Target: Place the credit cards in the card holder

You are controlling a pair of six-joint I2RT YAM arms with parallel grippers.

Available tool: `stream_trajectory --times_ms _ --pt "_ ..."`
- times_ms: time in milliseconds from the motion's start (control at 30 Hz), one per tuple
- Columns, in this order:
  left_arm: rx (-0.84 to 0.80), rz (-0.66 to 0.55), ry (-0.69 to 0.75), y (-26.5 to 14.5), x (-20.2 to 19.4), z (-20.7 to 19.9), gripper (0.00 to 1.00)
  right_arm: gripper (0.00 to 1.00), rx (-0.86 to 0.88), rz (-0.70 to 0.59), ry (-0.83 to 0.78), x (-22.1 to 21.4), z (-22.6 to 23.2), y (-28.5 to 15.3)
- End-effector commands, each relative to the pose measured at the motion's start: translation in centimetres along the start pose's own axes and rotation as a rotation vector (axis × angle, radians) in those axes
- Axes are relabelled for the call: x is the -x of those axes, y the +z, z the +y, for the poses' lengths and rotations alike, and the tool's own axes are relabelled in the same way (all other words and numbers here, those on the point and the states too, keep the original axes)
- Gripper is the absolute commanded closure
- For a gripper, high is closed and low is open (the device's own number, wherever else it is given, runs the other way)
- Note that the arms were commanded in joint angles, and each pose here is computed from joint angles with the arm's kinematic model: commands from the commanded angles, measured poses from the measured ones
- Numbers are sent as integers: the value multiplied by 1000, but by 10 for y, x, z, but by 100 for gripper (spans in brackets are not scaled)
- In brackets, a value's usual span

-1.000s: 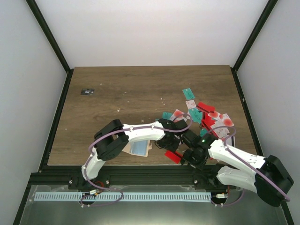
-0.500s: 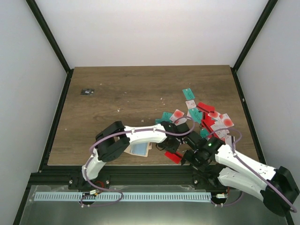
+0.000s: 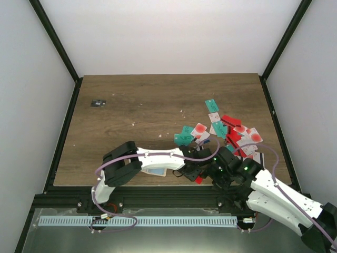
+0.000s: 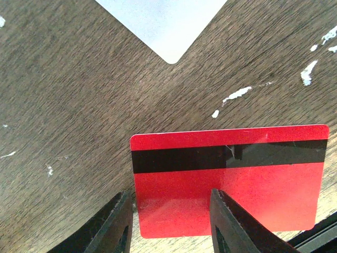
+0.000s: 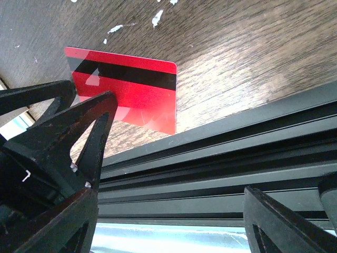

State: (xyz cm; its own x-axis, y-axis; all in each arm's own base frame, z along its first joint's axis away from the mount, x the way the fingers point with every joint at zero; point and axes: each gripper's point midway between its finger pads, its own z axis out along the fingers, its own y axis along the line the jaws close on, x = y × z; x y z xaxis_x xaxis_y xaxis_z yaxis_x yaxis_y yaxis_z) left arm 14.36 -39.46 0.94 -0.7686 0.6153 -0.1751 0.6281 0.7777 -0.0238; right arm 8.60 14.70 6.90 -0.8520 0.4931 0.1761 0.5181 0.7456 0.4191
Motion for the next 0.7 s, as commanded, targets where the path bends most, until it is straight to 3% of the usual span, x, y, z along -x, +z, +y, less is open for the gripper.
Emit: stream_trajectory --times_ms 0,133,367,667 --pt "100 281 45 44 -76 20 58 23 36 -31 -8 4 15 -9" --pt "72 230 19 26 -64 17 58 23 69 -81 -32 10 28 -20" --pt "-113 100 -133 -9 5 6 58 23 63 -161 -80 21 44 -41" --pt "-194 90 -125 4 35 -16 62 23 65 -240 -77 29 48 -66"
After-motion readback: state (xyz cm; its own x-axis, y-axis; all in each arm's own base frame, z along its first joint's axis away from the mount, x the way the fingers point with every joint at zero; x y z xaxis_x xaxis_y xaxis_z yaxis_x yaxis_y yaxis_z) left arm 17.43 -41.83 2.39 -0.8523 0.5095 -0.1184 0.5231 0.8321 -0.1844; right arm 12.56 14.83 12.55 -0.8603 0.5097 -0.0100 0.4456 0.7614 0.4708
